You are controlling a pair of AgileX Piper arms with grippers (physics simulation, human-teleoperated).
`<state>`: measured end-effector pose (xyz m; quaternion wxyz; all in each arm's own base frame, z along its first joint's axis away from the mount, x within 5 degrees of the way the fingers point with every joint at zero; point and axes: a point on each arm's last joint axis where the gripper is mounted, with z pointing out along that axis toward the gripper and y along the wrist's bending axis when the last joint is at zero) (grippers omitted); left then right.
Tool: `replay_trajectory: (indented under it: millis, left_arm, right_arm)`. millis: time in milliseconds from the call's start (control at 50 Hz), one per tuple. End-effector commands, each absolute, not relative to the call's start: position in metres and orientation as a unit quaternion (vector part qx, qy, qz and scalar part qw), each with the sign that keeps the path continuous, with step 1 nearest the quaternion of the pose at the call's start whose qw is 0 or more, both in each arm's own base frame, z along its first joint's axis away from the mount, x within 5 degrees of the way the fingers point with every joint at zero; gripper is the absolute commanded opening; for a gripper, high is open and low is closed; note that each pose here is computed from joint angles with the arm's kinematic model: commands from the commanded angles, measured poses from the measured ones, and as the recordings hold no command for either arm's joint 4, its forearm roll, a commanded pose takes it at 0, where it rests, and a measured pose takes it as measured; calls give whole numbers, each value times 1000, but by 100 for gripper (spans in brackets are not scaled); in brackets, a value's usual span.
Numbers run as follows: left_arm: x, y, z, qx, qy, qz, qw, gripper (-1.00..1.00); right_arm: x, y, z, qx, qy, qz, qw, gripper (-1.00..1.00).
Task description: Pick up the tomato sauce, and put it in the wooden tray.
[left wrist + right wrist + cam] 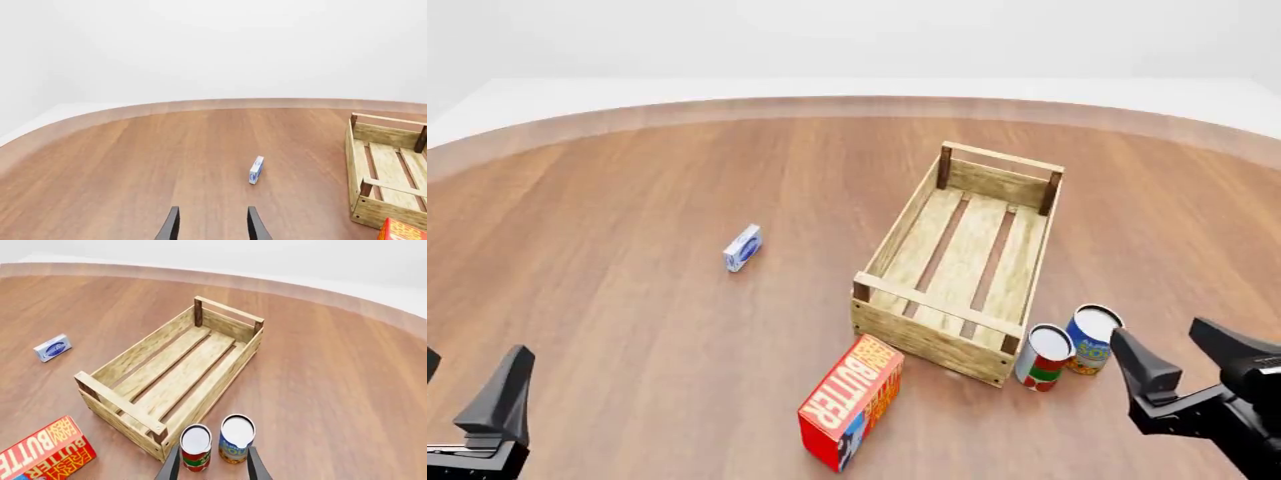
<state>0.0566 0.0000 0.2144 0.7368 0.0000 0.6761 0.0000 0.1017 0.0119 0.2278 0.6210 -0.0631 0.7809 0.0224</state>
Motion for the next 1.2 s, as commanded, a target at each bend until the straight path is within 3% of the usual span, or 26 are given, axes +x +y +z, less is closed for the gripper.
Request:
replay_trajectory:
  millis: [20, 1200]
  left_arm:
    - [57, 0, 214, 0, 676, 0, 737, 100]
    - [57, 0, 214, 0, 676, 0, 737, 100]
  right_arm:
    - [109, 14, 226, -71, 793, 25, 604, 100]
    - [153, 27, 185, -90, 835, 37, 542, 100]
